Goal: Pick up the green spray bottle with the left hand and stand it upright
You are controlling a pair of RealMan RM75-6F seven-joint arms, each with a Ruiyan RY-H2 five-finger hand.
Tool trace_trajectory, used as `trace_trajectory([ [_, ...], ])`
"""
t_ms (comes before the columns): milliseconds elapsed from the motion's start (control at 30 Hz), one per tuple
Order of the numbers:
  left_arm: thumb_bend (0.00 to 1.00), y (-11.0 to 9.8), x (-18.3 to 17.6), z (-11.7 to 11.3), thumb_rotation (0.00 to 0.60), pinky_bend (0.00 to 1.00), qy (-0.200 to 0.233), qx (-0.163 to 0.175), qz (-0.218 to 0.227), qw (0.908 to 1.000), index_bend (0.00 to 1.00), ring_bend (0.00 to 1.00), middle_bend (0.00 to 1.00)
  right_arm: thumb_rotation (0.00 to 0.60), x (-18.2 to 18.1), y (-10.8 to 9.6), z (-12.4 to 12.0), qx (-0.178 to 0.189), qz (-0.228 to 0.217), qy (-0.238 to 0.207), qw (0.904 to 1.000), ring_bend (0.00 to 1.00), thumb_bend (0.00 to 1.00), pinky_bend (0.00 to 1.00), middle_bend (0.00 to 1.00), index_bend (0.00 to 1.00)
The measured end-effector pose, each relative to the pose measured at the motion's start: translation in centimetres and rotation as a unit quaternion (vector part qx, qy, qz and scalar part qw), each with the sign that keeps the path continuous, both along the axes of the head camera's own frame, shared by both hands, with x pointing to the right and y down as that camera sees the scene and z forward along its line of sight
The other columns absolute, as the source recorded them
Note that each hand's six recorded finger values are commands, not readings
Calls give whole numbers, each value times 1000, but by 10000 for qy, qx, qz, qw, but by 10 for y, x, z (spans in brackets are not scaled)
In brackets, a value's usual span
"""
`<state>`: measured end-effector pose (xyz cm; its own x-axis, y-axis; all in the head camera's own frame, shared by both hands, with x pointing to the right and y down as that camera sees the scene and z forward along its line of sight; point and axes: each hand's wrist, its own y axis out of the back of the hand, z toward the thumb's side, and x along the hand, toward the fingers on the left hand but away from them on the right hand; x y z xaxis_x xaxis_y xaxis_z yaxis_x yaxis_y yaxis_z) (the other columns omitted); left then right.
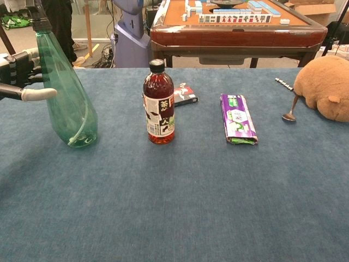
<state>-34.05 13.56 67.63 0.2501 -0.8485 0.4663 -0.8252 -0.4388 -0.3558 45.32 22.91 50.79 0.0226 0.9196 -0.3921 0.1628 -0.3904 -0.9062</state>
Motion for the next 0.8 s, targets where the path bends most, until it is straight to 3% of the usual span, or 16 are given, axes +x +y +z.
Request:
trace_trajectory([
  [800, 231, 4, -1, -7, 600, 0, 73, -6, 19, 10000, 0, 0, 25, 600, 0, 0, 0, 0, -16, -12, 10000, 184, 270, 295, 245, 318],
])
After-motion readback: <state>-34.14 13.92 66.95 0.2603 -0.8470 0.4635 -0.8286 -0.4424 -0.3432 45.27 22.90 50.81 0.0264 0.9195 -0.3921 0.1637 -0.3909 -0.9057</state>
